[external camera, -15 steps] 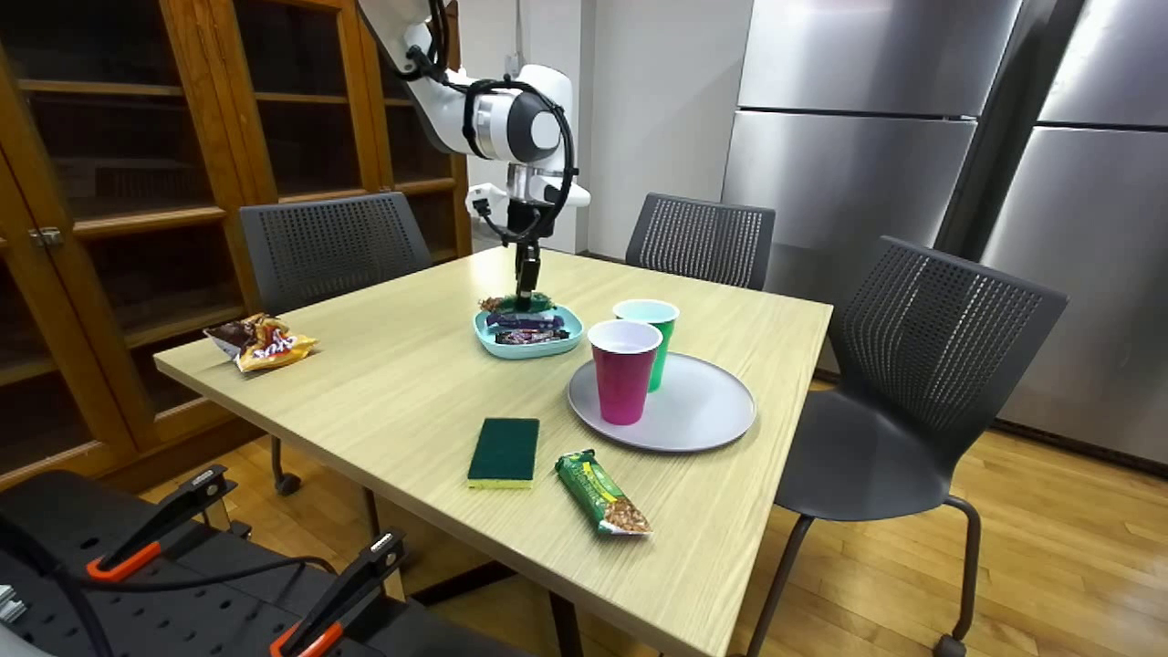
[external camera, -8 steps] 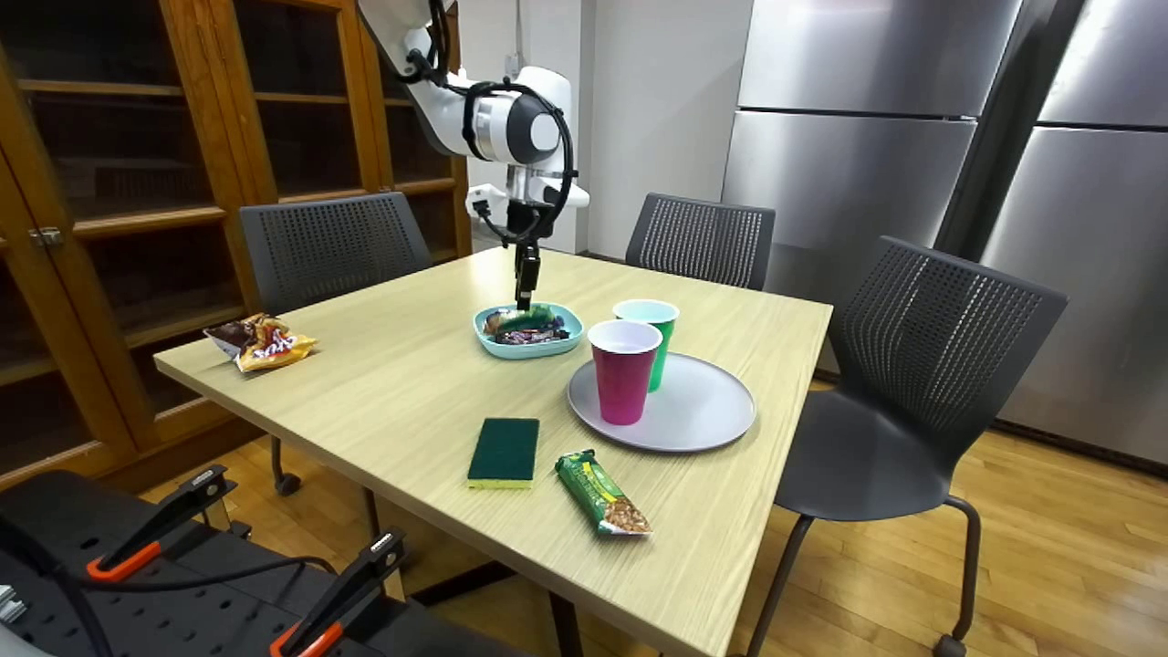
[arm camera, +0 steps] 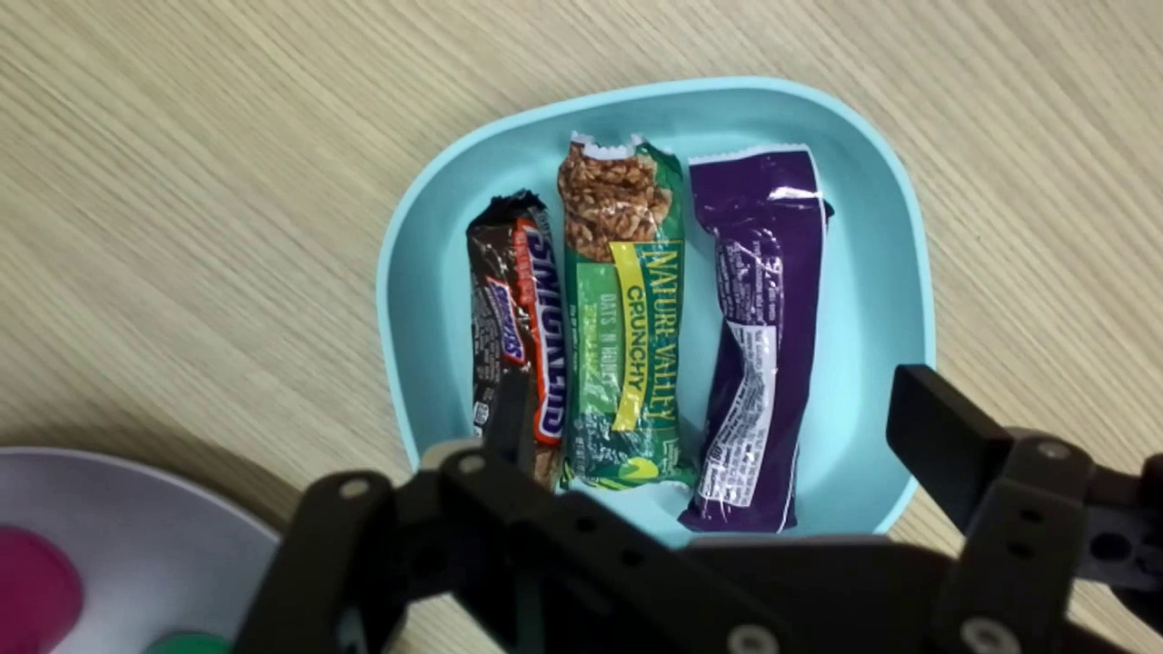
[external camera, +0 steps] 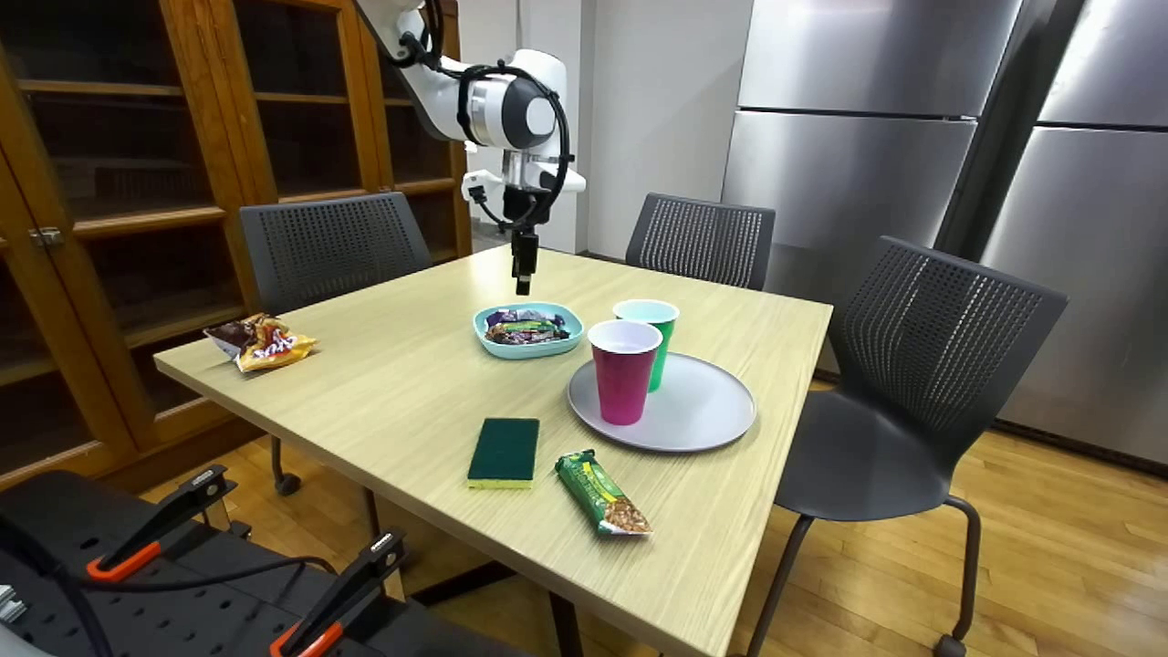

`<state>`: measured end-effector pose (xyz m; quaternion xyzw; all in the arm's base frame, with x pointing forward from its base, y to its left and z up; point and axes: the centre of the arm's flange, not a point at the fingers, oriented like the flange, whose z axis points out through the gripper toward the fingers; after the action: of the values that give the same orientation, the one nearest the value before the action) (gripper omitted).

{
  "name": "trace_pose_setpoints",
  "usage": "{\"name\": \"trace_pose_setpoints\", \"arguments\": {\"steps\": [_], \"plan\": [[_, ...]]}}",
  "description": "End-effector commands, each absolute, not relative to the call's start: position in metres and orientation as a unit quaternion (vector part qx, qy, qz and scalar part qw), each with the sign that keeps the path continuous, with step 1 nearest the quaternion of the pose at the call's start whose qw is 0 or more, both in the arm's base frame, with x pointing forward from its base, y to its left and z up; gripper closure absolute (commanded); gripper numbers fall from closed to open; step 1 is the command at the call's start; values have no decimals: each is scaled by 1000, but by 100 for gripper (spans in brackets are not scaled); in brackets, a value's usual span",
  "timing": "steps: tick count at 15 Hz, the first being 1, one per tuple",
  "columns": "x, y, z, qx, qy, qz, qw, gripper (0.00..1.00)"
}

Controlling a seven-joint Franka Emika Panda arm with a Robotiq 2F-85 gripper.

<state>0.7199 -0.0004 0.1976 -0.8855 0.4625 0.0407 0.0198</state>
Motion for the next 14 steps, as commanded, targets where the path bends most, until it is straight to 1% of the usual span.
{"name": "trace_pose_setpoints", "arguments": {"steps": [1, 6, 9, 14], "plan": [[696, 1, 229, -889, 455, 43, 24, 0], [674, 1, 244, -909, 415, 44, 19, 0], [659, -1, 247, -929, 364, 62, 22, 0], [637, -8, 248, -955, 291, 61, 12, 0]]}}
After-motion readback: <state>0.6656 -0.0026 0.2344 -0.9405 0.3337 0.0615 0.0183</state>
